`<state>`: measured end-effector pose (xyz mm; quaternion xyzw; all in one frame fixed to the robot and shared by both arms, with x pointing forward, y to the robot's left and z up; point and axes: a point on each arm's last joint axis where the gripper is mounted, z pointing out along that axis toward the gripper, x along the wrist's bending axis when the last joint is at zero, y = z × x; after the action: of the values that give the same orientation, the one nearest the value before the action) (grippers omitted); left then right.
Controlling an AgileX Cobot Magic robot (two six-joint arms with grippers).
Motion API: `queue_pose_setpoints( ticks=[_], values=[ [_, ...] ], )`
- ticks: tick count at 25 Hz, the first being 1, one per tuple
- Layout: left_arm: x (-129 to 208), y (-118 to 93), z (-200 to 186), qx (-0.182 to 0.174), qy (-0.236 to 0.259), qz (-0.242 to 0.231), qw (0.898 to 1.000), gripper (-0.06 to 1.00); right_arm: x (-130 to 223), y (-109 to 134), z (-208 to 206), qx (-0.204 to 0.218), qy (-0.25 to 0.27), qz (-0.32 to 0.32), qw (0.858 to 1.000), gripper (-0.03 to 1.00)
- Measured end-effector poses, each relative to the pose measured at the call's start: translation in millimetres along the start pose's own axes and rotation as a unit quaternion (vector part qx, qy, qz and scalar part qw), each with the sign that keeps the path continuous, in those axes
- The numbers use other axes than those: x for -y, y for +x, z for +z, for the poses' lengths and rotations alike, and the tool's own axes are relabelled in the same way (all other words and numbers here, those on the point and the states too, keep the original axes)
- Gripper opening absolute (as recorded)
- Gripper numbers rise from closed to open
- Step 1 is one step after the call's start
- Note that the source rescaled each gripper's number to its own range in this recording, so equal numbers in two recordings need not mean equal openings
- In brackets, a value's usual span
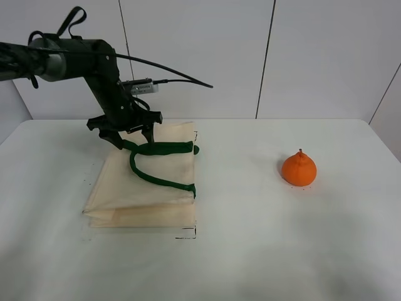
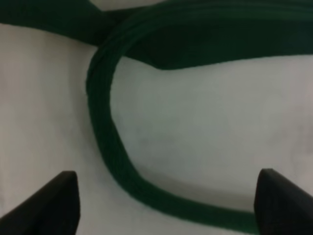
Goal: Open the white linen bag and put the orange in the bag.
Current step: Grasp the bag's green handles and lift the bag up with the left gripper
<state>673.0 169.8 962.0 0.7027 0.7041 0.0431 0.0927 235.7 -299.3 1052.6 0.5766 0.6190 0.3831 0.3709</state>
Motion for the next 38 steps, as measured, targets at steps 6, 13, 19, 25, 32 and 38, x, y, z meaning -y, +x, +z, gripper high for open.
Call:
queue_pose_setpoints(
  ticks=[6, 13, 19, 25, 32, 38],
  values=[
    [0, 5, 39, -0.030, 0.020, -0.001, 0.999, 1.00, 0, 0, 0, 0.000, 0.000, 0.000, 1.000, 0.95],
    [5, 7, 77, -0.039, 0.048, -0.001, 0.998, 1.00, 0, 0, 0, 0.000, 0.000, 0.000, 1.000, 0.95],
    [5, 7, 80, -0.040, 0.051, -0.001, 0.998, 0.72, 0, 0, 0, 0.000, 0.000, 0.000, 1.000, 0.95],
    [3, 11, 73, -0.068, 0.054, -0.011, 0.996, 0.01, 0, 0, 0, 0.000, 0.000, 0.000, 1.000, 0.95],
    [-19, 3, -20, -0.055, -0.004, 0.011, 0.998, 0.01, 0, 0, 0, 0.000, 0.000, 0.000, 1.000, 0.95],
    [-20, -9, -145, 0.020, -0.108, 0.037, 0.993, 0.00, 0, 0, 0, 0.000, 0.000, 0.000, 1.000, 0.95]
  ],
)
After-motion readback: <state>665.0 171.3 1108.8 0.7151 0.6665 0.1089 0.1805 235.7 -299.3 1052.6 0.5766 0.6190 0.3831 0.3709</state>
